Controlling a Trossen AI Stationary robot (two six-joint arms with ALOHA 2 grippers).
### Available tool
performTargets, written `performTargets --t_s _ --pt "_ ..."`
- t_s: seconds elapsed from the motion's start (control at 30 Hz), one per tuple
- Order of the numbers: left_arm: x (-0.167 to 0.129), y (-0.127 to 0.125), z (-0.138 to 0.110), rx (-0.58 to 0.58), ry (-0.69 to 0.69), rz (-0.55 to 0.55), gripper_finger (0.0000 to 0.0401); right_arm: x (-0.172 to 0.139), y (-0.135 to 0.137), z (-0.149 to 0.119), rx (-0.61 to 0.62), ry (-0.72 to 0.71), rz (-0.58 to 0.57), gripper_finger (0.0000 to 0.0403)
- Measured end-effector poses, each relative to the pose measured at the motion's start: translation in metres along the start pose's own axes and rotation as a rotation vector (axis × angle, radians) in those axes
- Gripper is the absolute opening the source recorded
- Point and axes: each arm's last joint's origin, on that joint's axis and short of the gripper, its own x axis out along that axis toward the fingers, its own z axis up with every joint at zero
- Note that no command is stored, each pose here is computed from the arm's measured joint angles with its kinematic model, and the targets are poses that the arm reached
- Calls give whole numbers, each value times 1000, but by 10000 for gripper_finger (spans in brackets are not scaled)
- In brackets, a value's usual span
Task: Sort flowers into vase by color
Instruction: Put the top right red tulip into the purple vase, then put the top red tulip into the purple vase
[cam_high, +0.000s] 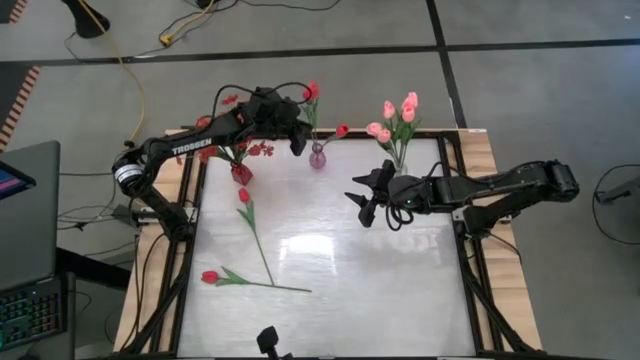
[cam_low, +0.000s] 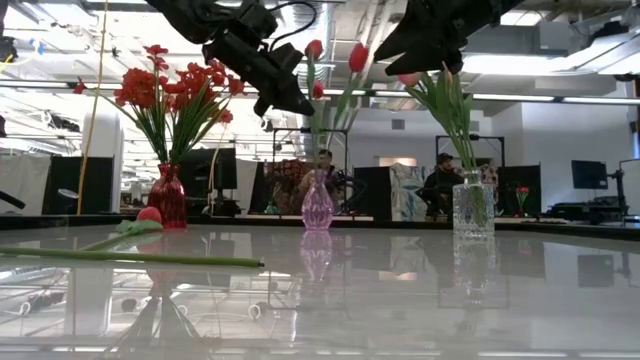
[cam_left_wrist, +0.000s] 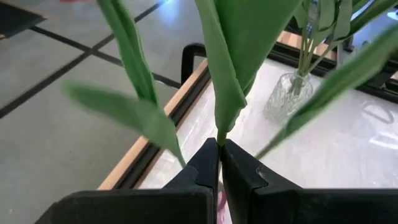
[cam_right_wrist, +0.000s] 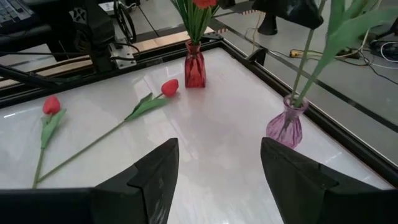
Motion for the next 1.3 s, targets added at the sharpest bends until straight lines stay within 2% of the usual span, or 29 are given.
performTargets --t_s 0.23,0.37,0.73,0.9,1.13,1.3 --pt "5 -3 -2 6 13 -6 1 0 0 0 -1 1 1 255" --pt "6 -4 -4 14 20 27 15 0 0 0 -3 4 2 255" --pt "5 -4 -4 23 24 36 121 0 0 -2 -9 15 -1 255" --pt "-2 -5 -7 22 79 42 153 0 0 -2 -7 15 -1 255" --pt "-19 -9 -11 25 173 56 164 0 0 -2 -6 15 -1 255" --pt "-34 -22 -5 74 153 28 164 0 0 -2 -7 15 -1 255"
